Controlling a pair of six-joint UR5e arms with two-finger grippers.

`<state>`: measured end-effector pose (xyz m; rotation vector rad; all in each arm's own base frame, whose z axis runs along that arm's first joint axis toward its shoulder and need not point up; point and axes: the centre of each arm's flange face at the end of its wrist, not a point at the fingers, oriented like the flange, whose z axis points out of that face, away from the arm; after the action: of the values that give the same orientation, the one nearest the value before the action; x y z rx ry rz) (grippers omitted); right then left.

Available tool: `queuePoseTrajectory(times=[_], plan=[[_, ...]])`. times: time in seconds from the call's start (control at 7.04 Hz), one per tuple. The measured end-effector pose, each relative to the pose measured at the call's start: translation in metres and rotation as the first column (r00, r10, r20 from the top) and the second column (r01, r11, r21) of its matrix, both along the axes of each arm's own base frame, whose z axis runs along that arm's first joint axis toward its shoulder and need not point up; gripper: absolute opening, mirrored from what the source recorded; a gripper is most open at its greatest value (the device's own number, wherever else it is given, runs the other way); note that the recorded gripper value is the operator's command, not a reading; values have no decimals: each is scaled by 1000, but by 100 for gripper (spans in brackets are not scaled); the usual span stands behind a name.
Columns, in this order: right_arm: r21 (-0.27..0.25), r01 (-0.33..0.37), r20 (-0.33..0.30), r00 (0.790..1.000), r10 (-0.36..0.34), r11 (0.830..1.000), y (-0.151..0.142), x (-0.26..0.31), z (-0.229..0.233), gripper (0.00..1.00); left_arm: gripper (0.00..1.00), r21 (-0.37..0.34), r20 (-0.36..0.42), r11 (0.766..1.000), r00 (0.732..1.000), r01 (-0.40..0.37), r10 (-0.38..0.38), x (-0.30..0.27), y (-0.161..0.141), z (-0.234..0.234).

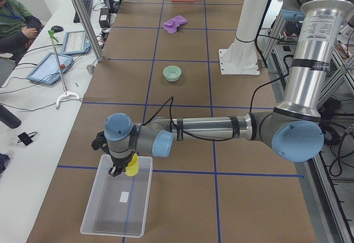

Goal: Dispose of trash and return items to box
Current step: 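Lower the yellow cup into the clear bin and open the left gripper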

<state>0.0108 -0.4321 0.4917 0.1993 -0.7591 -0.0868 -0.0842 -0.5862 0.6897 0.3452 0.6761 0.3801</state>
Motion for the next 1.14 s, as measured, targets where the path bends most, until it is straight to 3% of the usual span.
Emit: queuePoseTrajectory(times=[0.28,0.71,0.85,0.99,1.14], plan=[[2,1,-1,1000,-1,1000,0,0,0,100,0,-8,-1,998,998,67,-67,13,2,53],[2,5,-1,1000,-5,1000,0,-2,-1,100,0,-45,-26,994,995,97,-98,62,4,65],[3,5,-1,1000,-5,1000,0,-3,-1,100,46,-48,-36,994,994,97,-99,77,5,64],[3,6,-1,1000,-6,1000,0,-3,-1,100,85,-47,-41,995,995,90,-92,88,5,62],[4,6,-1,1000,-6,1000,-1,-3,-1,100,99,-42,-43,996,995,84,-86,94,6,62]])
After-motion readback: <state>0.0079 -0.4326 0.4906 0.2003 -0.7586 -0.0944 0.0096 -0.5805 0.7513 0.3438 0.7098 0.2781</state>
